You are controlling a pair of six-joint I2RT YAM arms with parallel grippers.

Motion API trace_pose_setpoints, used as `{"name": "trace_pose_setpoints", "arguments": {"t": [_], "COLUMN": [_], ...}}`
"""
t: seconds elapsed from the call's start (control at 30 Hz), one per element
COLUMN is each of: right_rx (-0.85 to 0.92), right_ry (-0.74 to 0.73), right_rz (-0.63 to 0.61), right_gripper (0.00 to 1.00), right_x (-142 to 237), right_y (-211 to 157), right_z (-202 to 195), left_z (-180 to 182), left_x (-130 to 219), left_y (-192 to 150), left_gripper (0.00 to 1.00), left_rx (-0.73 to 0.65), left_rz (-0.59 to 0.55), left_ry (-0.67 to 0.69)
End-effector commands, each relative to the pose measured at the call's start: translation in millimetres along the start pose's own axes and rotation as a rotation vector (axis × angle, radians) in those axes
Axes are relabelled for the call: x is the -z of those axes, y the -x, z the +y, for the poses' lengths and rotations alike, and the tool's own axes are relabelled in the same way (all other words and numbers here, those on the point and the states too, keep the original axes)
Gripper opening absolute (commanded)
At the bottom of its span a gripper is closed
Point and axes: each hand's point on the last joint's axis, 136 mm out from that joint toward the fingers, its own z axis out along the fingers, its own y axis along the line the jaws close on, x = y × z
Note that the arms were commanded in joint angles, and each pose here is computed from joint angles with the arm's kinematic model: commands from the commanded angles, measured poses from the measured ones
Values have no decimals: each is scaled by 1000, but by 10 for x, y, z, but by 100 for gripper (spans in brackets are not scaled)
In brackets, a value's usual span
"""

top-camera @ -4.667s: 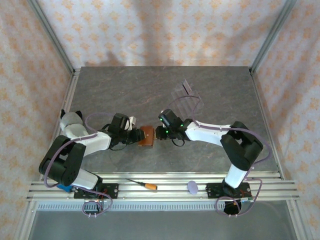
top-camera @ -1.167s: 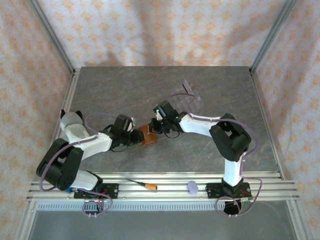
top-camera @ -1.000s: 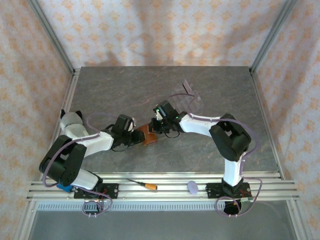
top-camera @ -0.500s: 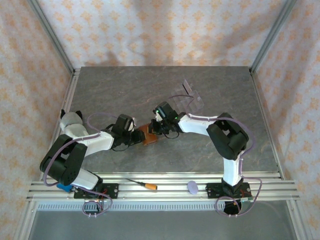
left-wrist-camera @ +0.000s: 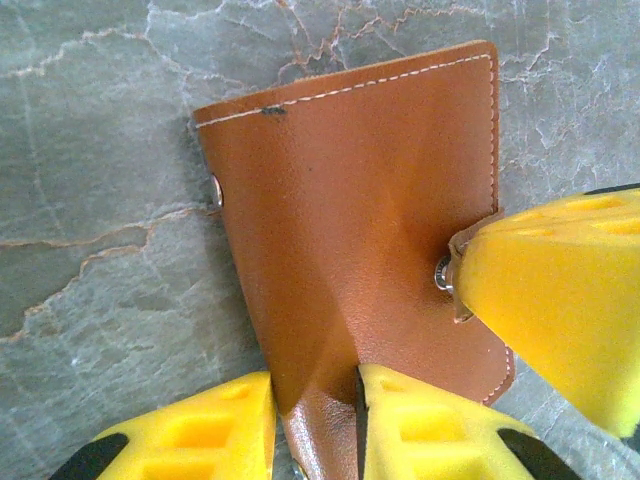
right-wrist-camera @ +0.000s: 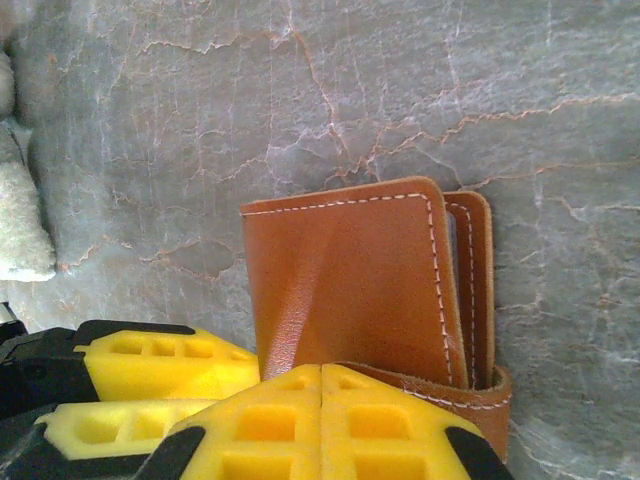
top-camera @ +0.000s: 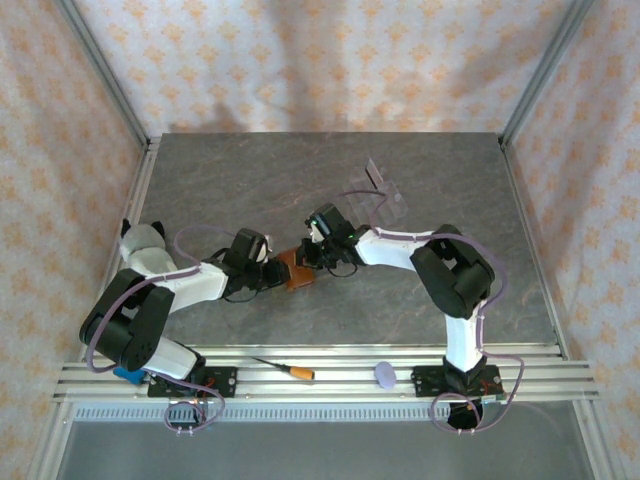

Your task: Put the credit cards into the card holder

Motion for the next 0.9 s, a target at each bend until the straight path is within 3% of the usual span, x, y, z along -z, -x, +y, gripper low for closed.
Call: {"name": "trace_pose_setpoints", "arguments": {"t": [0.0,0.5,0.87], "right_rx": [-10,-38,-9], "right_ry": [6,-15,-107], "right_rz": [0,11,27], "right_gripper": [0,0,0], "right_x": [-67,-193,-192], "right_y": [33,-85,-272], "right_z": [5,-199,-513], "left_z": [163,181,226], "left_x": [-48,-41,-16], "left_y": [-99,-100,-96], "left_gripper": [25,23,22], "left_rx": [-2,4,23], "left_rz": [23,20,10], "left_ry": [53,53,60]}}
